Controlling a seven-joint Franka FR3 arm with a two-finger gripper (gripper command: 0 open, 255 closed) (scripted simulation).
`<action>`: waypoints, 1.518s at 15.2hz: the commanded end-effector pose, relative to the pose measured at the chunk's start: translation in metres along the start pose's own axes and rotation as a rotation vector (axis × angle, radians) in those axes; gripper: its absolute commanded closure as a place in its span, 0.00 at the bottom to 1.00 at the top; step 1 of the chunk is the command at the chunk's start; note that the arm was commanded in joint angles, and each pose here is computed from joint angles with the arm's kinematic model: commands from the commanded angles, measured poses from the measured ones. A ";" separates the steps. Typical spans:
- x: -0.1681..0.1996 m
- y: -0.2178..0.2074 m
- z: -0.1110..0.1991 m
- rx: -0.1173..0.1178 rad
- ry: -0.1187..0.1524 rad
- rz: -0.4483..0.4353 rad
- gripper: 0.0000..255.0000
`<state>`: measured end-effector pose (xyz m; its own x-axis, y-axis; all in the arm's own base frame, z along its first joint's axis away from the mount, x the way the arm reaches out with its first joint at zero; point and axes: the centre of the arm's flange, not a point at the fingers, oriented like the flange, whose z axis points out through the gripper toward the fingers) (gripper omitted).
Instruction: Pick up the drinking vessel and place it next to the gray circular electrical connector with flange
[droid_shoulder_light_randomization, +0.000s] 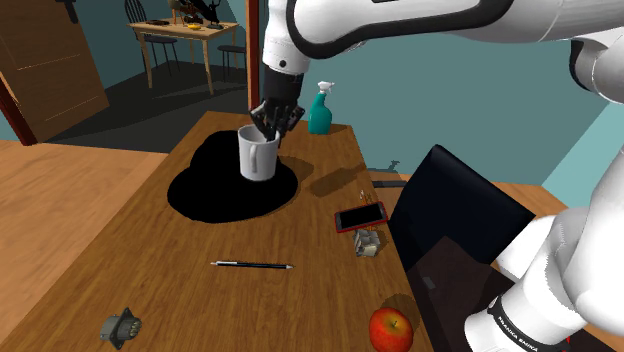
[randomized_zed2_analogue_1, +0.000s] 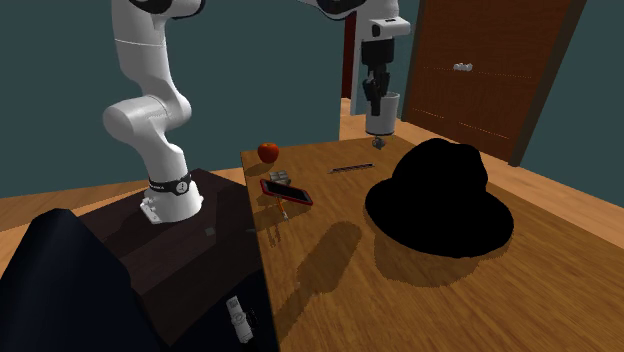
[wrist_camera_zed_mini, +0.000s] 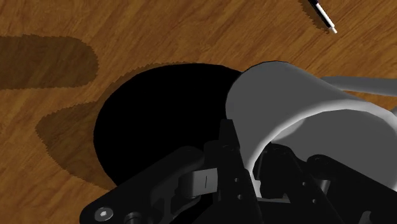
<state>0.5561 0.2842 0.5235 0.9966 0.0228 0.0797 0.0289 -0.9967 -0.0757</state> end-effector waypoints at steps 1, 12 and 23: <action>-0.007 -0.024 0.002 0.000 0.001 0.001 1.00; -0.050 -0.163 0.009 0.000 0.001 0.001 1.00; -0.087 -0.275 0.025 0.000 0.001 0.001 1.00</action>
<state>0.4658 0.5553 0.5165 0.9966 0.0225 0.0794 0.0285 -0.9967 -0.0757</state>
